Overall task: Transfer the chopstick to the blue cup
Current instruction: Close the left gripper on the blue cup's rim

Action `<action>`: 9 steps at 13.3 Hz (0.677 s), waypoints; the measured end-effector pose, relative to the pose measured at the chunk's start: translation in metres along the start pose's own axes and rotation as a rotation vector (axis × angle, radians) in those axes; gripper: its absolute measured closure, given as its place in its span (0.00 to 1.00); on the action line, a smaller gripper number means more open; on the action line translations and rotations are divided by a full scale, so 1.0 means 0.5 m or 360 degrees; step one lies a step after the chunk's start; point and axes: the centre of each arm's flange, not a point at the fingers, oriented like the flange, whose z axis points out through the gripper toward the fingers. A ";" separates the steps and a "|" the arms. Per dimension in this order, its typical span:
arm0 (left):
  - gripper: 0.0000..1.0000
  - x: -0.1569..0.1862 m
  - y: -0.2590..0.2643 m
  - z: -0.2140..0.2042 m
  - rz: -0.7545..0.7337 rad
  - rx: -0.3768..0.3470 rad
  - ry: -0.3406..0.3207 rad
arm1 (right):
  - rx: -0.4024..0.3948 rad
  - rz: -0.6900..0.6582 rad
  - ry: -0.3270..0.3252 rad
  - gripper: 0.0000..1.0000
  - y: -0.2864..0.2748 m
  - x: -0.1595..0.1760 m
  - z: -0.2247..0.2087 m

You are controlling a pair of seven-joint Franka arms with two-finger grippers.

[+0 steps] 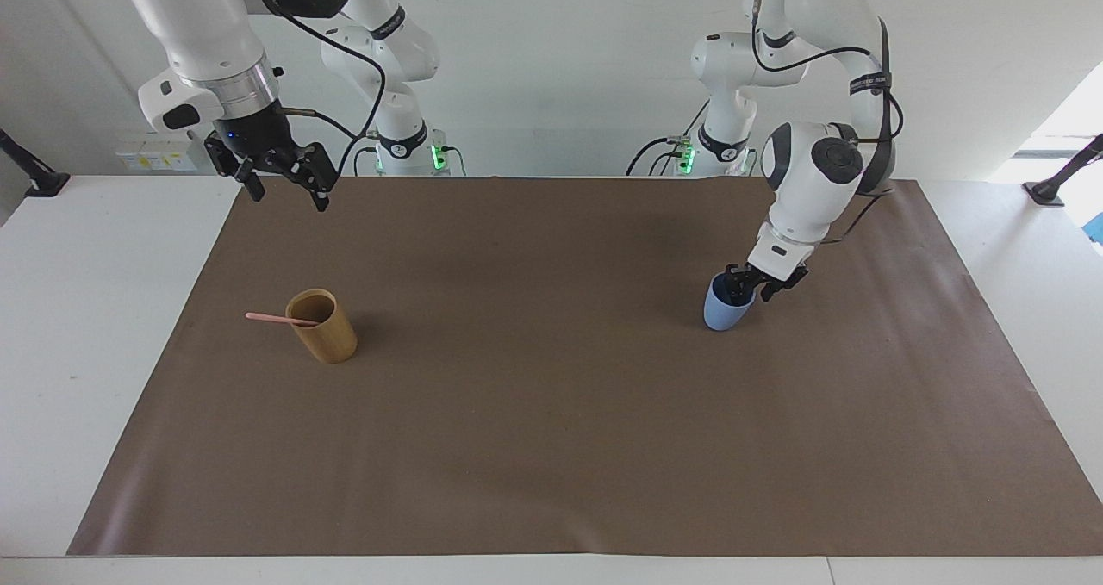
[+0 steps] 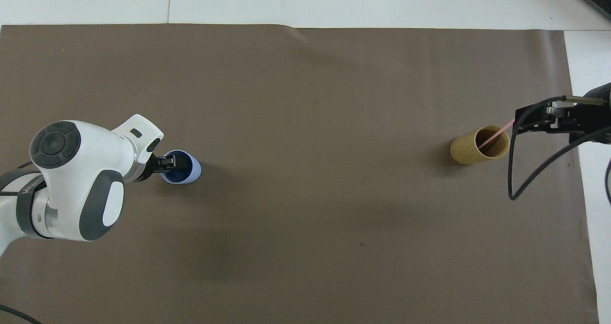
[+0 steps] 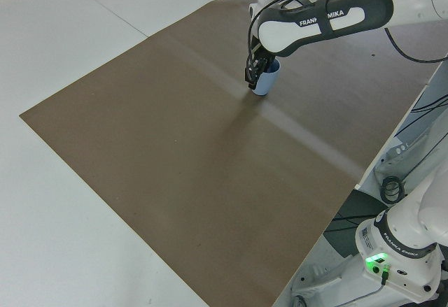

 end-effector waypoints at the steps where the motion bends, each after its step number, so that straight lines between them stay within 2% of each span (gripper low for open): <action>1: 0.62 -0.001 0.004 -0.001 0.0007 0.0000 0.0001 | 0.0000 0.0000 0.0000 0.00 0.000 0.000 0.000; 3: 0.89 0.001 0.017 -0.008 0.0025 -0.0004 0.0013 | 0.0002 0.0001 0.0008 0.00 0.000 0.001 -0.001; 4: 0.95 0.008 0.021 -0.020 0.0029 -0.0009 0.0032 | 0.0003 0.0001 0.0014 0.00 0.000 0.002 -0.001; 6: 0.95 0.029 0.030 -0.067 0.0033 -0.0016 0.0053 | 0.0004 0.0002 0.0020 0.00 0.001 0.003 -0.002; 9: 0.95 0.061 0.056 -0.193 0.0057 -0.0020 0.0054 | 0.0004 0.0006 0.0019 0.00 0.003 0.004 -0.001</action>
